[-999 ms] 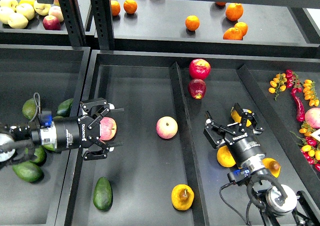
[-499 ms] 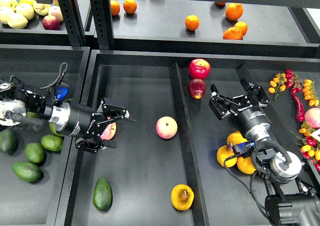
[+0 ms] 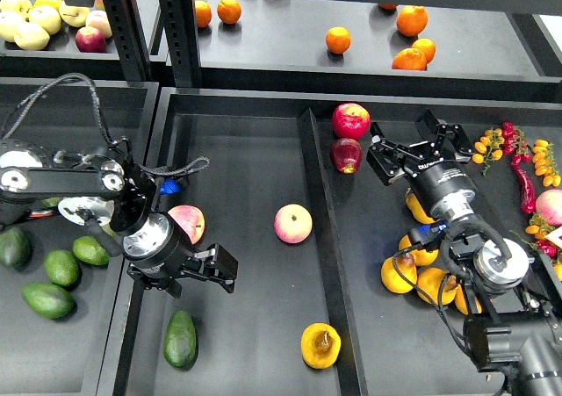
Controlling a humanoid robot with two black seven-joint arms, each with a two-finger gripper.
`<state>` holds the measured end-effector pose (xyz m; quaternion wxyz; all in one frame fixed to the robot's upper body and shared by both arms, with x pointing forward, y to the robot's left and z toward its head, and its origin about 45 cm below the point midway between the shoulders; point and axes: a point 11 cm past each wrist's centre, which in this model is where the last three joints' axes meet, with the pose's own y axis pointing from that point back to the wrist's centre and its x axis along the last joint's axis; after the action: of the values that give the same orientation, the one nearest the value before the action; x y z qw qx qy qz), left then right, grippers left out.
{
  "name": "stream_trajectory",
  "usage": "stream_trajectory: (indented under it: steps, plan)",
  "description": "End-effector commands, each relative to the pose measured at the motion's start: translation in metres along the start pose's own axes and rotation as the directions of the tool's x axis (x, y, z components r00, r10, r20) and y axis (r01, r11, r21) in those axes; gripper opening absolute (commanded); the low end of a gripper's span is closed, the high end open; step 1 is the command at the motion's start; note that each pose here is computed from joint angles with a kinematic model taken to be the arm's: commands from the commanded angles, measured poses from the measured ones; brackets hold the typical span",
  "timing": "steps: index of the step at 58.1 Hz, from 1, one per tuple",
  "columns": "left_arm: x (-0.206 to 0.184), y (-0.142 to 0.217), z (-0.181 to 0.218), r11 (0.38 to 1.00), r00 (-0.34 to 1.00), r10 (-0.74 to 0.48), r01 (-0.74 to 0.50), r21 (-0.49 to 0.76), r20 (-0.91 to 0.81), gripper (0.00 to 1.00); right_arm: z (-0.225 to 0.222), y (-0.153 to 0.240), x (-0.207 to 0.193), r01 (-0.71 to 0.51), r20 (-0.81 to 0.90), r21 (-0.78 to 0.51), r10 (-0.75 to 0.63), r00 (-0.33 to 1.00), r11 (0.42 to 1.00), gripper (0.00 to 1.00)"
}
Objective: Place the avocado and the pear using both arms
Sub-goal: 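Move left gripper down toward the dark green avocado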
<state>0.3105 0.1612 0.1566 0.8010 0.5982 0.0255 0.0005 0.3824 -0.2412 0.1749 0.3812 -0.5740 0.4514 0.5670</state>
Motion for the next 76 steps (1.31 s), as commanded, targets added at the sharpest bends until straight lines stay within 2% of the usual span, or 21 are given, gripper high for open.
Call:
stream_trajectory:
  steps: [1,11,32,46,76]
  plan:
    - [-0.002,-0.008,0.007,0.999,0.999,-0.010,0.008,0.041,0.047,0.99,0.000,0.000,0.000,0.000,0.000,-0.003,0.000,1.000,1.000,0.99]
    - [-0.015,-0.027,0.013,0.994,0.993,-0.057,0.048,0.095,0.099,0.99,0.000,0.000,0.000,0.003,0.003,-0.003,-0.003,1.000,1.000,0.99]
    - [-0.001,-0.052,0.029,0.989,0.992,-0.024,0.005,0.151,0.127,0.99,-0.004,0.001,-0.002,0.010,0.007,0.007,-0.010,1.000,1.000,0.99]
    - [-0.010,-0.068,0.024,0.974,0.982,-0.057,0.015,0.228,0.178,0.99,-0.004,0.001,-0.002,0.012,0.008,0.007,-0.012,1.000,1.000,0.99]
    - [0.001,-0.070,-0.019,0.940,0.991,-0.042,-0.004,0.341,0.126,0.99,-0.003,0.000,-0.002,0.012,0.008,0.003,-0.012,1.000,1.000,0.99]
